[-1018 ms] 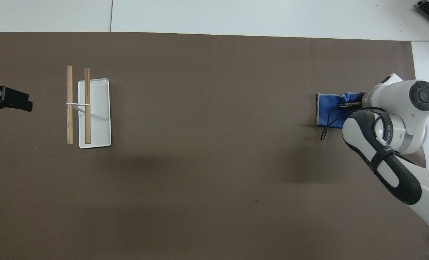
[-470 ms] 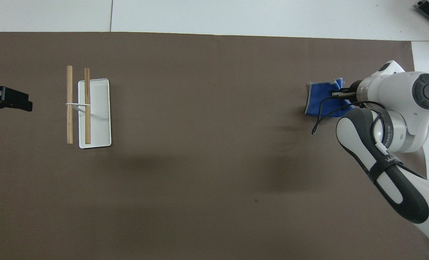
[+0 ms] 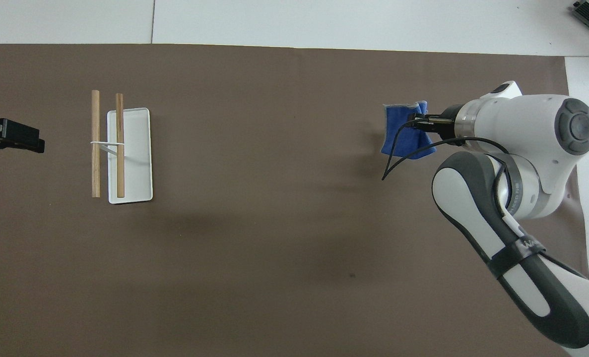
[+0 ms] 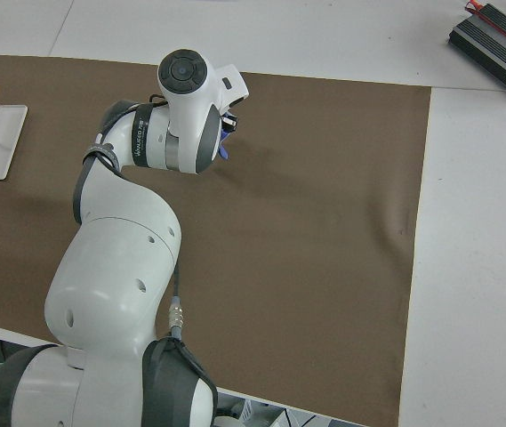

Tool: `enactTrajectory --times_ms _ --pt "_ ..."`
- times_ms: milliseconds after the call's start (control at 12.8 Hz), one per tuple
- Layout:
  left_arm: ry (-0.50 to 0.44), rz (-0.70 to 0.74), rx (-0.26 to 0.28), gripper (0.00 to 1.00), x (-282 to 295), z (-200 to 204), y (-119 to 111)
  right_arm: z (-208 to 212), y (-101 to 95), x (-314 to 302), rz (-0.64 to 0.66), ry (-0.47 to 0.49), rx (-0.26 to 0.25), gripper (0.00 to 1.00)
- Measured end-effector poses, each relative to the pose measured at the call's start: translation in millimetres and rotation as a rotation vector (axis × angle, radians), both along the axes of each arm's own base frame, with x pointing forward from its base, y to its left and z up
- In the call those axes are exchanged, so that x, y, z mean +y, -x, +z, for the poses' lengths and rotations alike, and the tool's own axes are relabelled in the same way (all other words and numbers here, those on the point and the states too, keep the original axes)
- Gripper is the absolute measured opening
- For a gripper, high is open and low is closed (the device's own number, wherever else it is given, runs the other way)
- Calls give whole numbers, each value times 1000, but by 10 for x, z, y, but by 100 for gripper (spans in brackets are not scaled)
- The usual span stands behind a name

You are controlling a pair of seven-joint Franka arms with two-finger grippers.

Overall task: Right arm passes towel to left arm to hang
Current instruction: 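Lift the blue towel with the right gripper toward the table center, then hold the towel with the right gripper while the left gripper reaches it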

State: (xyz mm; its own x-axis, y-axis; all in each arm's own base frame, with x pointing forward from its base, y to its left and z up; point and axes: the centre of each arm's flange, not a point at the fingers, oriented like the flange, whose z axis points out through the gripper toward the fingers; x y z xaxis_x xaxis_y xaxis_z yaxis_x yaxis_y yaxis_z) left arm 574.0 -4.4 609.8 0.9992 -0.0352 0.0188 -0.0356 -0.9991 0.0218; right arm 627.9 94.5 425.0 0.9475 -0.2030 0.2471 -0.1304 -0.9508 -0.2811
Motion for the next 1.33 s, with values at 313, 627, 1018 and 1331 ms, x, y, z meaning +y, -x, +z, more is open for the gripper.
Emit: enactTrajectory --times_ms 313,627,1018,1331 --pt "0 0 0 100 0 0 0 425 138 737 -168 -194 56 15" --pt "0 0 0 100 0 0 0 721 265 1246 -317 -395 137 15" --pt "0 -7 3 100 -45 7 11 920 394 1801 -490 -653 143 15" --pt "36 15 55 100 -581 -30 190 1007 507 2101 -595 -747 173 15"
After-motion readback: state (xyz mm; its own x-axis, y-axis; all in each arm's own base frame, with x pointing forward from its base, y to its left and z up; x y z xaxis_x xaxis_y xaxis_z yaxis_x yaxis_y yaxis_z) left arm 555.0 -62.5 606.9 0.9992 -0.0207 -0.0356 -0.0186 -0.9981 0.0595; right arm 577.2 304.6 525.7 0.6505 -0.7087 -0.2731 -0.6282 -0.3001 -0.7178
